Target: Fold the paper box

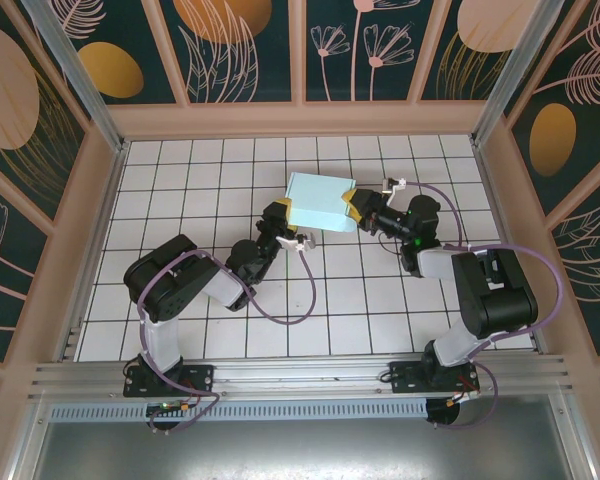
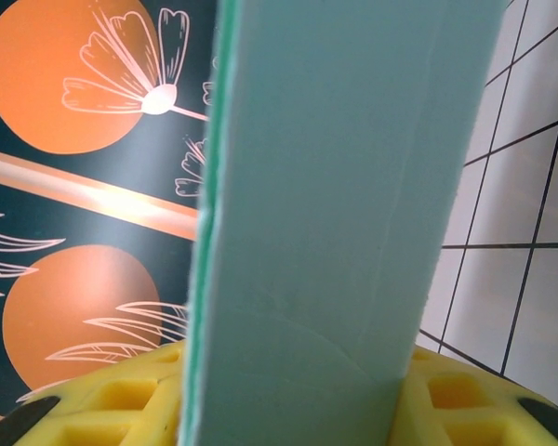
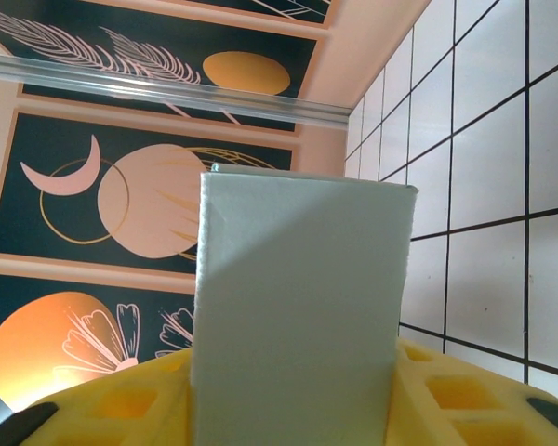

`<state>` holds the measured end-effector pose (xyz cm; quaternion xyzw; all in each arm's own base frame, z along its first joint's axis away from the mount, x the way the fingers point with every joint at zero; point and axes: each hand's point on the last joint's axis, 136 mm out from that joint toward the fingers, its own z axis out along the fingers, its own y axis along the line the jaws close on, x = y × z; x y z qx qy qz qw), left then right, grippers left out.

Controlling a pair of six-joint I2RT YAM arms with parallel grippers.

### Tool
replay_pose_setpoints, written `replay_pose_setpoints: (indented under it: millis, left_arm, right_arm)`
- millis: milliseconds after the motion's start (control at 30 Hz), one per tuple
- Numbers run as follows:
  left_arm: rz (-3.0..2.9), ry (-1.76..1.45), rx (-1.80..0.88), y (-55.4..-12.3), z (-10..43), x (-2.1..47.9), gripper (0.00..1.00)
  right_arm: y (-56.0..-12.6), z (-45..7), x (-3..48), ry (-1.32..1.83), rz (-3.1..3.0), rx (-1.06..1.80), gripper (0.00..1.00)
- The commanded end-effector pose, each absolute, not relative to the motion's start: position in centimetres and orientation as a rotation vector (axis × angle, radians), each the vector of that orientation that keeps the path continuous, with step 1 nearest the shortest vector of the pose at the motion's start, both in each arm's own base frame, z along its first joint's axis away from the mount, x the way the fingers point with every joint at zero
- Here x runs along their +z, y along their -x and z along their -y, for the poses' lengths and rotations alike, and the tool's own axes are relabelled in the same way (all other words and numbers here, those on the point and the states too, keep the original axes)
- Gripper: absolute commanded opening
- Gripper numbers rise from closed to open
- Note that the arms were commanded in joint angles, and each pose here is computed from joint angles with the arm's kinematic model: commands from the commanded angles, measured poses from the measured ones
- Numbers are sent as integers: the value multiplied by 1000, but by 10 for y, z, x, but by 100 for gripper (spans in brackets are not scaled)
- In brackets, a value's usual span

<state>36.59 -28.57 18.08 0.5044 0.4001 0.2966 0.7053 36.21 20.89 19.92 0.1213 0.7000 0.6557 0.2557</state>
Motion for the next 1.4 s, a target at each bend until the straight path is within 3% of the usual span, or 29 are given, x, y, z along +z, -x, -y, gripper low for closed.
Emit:
replay_pose_setpoints:
  millis: [0,167,267,433,800,1167,1367]
  left_arm:
    - [-879,-1017,624,-364,284,202,36]
    - [-948,-1029,585,-367,283,196,36]
    - [-1039,-1048,539,-370,282,187,36]
    - [-1197,-1117,498,-376,279,167,37]
    - [-1566,-1269,198,-349,272,136,37]
    - [-1888,-1407,-133,-311,269,127,36]
    - [-2007,-1491,-240,-297,262,126,36]
  right_arm:
    - [-360,-207,215,-279,-1851,1765,54]
    - [-365,-199,212,-294,-1869,1682,72]
    - [-370,-186,210,-319,-1870,1601,76]
    - [-377,-158,214,-330,-1841,1480,76]
    - [-379,-97,211,-194,-1933,806,76]
    - [-342,-115,284,281,-1692,533,75]
    - [-325,-153,283,630,-1676,484,76]
